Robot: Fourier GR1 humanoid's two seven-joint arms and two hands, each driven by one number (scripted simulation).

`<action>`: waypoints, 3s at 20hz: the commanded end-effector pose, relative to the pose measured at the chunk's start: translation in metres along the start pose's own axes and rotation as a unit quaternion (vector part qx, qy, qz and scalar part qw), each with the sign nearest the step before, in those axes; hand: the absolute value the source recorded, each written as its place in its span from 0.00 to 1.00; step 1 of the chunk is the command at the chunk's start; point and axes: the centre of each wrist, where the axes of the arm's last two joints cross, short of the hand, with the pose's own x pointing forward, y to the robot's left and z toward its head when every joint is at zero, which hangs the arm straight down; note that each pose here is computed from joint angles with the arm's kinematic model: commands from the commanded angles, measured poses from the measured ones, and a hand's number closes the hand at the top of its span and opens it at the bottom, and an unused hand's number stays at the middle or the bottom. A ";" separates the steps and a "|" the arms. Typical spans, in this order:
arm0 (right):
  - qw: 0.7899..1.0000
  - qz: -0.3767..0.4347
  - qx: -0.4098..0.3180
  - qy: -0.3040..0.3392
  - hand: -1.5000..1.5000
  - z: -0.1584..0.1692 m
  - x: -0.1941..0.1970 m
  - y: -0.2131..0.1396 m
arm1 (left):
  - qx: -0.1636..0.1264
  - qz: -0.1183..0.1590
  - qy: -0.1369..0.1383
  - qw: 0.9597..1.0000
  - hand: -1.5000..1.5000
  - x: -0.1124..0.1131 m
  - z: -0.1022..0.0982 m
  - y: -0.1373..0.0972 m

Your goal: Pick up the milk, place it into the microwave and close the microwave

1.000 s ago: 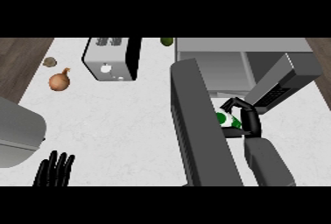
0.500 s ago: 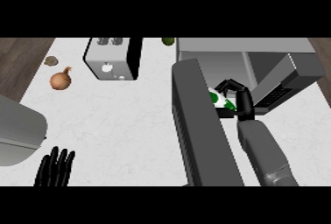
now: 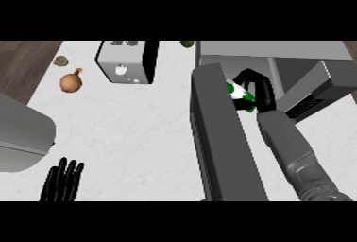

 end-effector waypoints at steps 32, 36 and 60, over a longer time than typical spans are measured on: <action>0.990 0.138 -0.010 0.008 0.00 -0.041 0.018 -0.027 | -0.053 -0.042 0.005 0.998 0.00 -0.008 -0.031 -0.009; 0.995 0.096 -0.017 -0.004 0.00 -0.029 0.012 -0.016 | -0.063 -0.038 0.006 0.997 0.00 -0.014 -0.025 -0.011; 0.988 -0.145 0.033 0.028 0.00 0.068 -0.056 -0.014 | -0.087 -0.040 0.004 0.995 0.00 -0.023 -0.051 -0.049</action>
